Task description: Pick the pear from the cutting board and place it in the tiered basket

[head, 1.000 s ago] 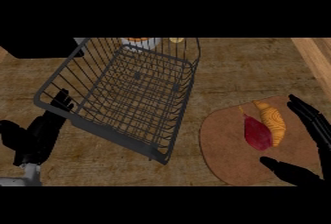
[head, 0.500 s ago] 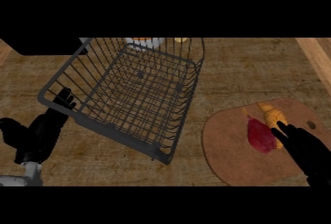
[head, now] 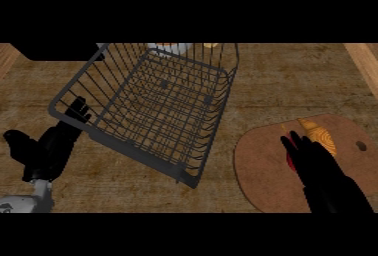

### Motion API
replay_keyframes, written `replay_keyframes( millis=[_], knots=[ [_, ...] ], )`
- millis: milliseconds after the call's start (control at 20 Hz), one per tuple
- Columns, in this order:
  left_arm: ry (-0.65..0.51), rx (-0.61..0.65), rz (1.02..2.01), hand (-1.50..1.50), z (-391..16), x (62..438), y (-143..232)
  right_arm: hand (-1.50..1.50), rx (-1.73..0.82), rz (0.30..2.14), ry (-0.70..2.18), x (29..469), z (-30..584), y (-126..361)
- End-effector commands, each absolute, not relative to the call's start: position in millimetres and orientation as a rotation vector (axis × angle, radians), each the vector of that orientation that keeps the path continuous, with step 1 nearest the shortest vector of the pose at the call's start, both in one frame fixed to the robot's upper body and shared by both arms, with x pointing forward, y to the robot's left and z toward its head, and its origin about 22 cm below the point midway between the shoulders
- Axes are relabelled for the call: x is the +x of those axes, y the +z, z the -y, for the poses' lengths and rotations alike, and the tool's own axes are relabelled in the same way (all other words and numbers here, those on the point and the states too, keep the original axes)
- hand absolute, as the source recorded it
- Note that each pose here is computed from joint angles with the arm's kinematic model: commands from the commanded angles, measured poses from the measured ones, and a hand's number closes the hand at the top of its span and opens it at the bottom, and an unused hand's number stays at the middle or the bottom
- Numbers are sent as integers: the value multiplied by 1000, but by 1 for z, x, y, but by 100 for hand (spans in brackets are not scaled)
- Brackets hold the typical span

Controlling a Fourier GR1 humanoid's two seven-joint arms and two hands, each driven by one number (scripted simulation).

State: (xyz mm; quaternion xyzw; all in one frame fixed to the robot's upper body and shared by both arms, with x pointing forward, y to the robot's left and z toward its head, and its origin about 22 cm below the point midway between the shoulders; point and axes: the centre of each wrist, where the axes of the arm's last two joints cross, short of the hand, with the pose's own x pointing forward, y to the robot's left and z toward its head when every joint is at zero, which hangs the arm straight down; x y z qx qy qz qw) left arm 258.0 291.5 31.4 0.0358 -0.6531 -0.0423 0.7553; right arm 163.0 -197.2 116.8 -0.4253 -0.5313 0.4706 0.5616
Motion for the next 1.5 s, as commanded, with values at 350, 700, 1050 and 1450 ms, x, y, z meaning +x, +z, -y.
replay_keyframes(
  millis=[350,700,1050,1450],
  knots=[
    [-95,90,1422,0,-301,244,27,-150,-1084,1151,1096,208,225,71],
    [-96,80,1424,0,-298,253,43,-150,-1174,1203,1036,227,228,56],
    [-89,77,1432,0,-280,265,46,-150,-1142,1116,1115,216,234,52],
    [-95,78,1427,0,-301,267,25,150,-1125,1056,1272,228,233,35]
  ],
)
